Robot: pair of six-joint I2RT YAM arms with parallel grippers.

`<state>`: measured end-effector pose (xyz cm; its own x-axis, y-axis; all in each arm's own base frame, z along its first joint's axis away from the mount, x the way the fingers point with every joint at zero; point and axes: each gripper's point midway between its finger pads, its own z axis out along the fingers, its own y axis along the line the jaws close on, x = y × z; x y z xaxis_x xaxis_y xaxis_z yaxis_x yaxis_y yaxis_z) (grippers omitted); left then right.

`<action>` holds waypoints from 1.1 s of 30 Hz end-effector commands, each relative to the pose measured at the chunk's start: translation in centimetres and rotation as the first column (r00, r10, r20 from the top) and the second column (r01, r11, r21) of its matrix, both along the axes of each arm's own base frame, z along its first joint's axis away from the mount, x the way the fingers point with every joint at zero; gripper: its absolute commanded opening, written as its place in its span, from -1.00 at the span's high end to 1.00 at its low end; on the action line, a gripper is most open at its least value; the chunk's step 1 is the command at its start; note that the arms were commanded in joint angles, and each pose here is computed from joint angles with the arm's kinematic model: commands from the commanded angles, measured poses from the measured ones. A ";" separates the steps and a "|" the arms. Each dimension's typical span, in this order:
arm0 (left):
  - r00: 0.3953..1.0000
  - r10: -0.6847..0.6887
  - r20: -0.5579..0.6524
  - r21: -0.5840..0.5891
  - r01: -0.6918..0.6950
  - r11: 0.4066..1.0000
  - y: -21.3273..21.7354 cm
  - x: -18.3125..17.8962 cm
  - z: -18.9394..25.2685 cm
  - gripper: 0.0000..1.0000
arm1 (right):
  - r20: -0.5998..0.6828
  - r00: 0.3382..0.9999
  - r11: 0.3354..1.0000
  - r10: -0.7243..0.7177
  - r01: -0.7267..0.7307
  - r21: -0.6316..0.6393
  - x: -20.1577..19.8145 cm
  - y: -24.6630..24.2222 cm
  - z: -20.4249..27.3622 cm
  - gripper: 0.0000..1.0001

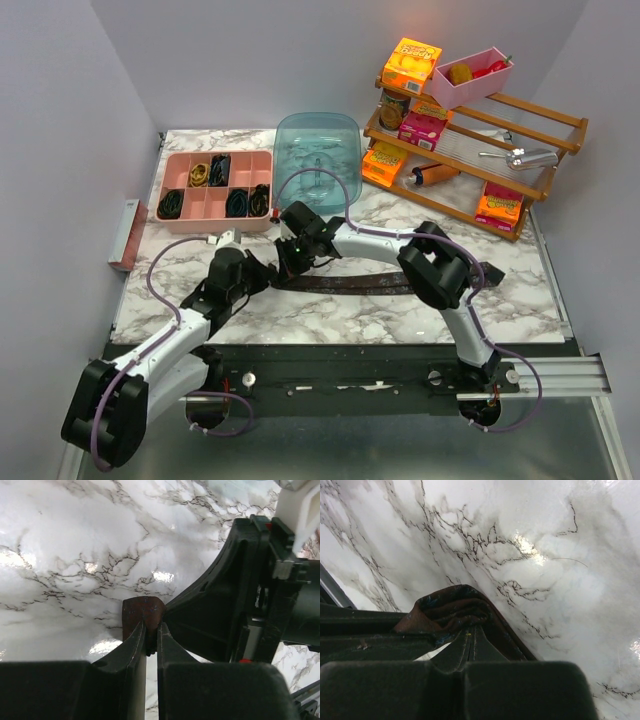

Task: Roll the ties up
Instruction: Roll the tie at the center of the board.

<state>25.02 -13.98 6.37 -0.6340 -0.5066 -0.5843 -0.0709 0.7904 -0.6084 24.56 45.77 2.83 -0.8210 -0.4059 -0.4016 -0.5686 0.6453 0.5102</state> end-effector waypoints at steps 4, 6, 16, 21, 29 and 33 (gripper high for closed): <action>0.998 -0.020 0.057 0.045 0.017 0.999 -0.8 0.7 2.5 1.00 | -0.034 0.999 1.000 -0.009 0.010 0.013 -0.2 0.7 -1.1 0.99; 0.998 -0.029 0.049 0.058 0.026 0.998 -0.9 0.6 2.3 1.00 | -0.045 0.999 1.000 -0.015 0.016 0.022 -0.3 0.8 -1.2 0.99; 0.997 -0.067 0.027 0.094 0.064 0.994 -2.3 0.3 1.9 1.00 | -0.082 0.997 0.999 -0.011 0.015 0.052 -0.7 1.4 -1.2 0.99; 0.997 -0.069 0.025 0.123 0.066 0.990 -2.3 0.3 2.0 1.00 | -0.084 0.996 0.999 -0.019 0.024 0.049 -0.5 1.2 -1.3 0.99; 0.997 -0.083 0.005 0.167 0.081 0.983 -2.4 -0.1 1.2 1.00 | -0.084 0.996 0.998 -0.028 0.033 0.058 -0.2 0.8 -0.8 0.99; 0.997 -0.080 -0.018 0.219 0.082 0.972 -2.2 -0.4 0.7 1.00 | -0.082 0.996 0.997 -0.025 0.031 0.074 -0.1 0.5 0.3 0.99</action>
